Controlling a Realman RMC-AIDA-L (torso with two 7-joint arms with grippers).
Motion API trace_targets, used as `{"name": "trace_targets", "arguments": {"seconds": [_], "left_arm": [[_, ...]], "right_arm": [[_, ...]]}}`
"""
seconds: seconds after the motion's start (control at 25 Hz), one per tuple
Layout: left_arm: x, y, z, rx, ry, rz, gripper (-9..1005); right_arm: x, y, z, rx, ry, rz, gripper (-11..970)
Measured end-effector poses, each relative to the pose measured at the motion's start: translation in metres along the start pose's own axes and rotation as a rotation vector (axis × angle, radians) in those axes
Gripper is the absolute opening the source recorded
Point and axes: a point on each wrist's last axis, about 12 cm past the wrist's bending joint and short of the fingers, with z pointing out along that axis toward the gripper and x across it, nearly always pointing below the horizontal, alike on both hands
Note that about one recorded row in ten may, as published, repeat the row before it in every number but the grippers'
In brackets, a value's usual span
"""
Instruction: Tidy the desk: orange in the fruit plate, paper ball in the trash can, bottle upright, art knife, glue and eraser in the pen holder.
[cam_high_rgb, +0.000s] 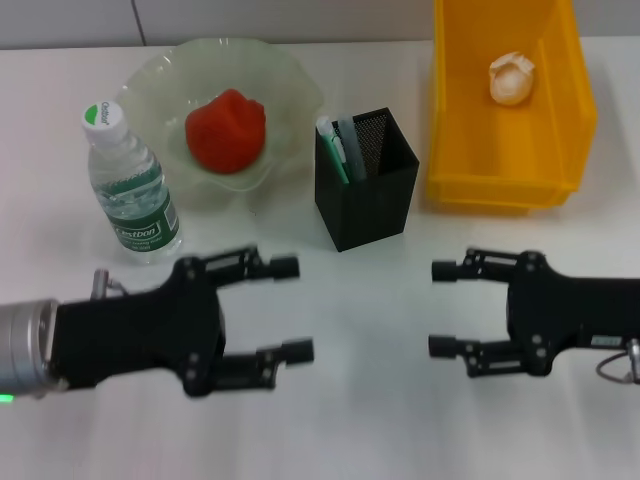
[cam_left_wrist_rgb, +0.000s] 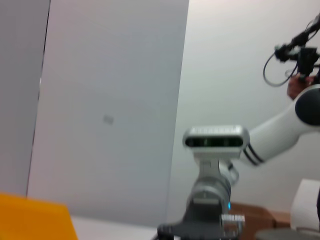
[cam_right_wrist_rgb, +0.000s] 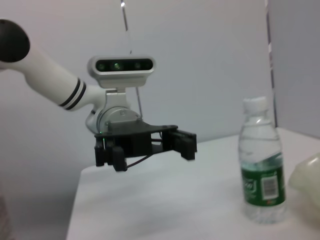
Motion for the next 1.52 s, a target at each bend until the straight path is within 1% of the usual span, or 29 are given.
{"name": "trace_targets", "arguments": {"seconds": [0.16, 0.2, 0.28, 0.36, 0.4, 0.48, 0.56, 0.68, 1.04, 1.48, 1.52], "left_arm": [[-0.011, 0.009, 0.005, -0.049, -0.089, 0.047, 783], [-0.015, 0.013, 0.006, -0.090, -0.137, 0.068, 783], [-0.020, 0.018, 0.005, -0.142, -0.189, 0.090, 783], [-0.025, 0.024, 0.005, -0.233, -0.265, 0.121, 783], [-0.026, 0.027, 0.004, -0.271, -0.293, 0.133, 783], [-0.030, 0.033, 0.001, -0.340, -0.339, 0.153, 783], [-0.033, 0.036, -0.001, -0.371, -0.362, 0.161, 783], [-0.034, 0.036, -0.001, -0.369, -0.366, 0.165, 783], [-0.025, 0.029, 0.007, -0.300, -0.309, 0.150, 783], [-0.021, 0.025, 0.005, -0.307, -0.302, 0.139, 783], [-0.018, 0.022, 0.005, -0.290, -0.283, 0.128, 783]], "right_arm": [[-0.005, -0.005, -0.005, 0.065, -0.058, -0.027, 812], [-0.007, -0.007, -0.006, 0.090, -0.079, -0.037, 812], [-0.010, -0.009, -0.009, 0.141, -0.124, -0.058, 812], [-0.015, -0.014, -0.014, 0.233, -0.208, -0.092, 812], [-0.015, -0.014, -0.014, 0.233, -0.208, -0.092, 812], [-0.018, -0.016, -0.017, 0.276, -0.257, -0.104, 812], [-0.020, -0.018, -0.019, 0.297, -0.282, -0.107, 811], [-0.021, -0.019, -0.019, 0.292, -0.281, -0.109, 811], [-0.019, -0.017, -0.018, 0.276, -0.276, -0.091, 811], [-0.018, -0.016, -0.017, 0.265, -0.266, -0.087, 811], [-0.018, -0.016, -0.016, 0.262, -0.264, -0.087, 811]]}}
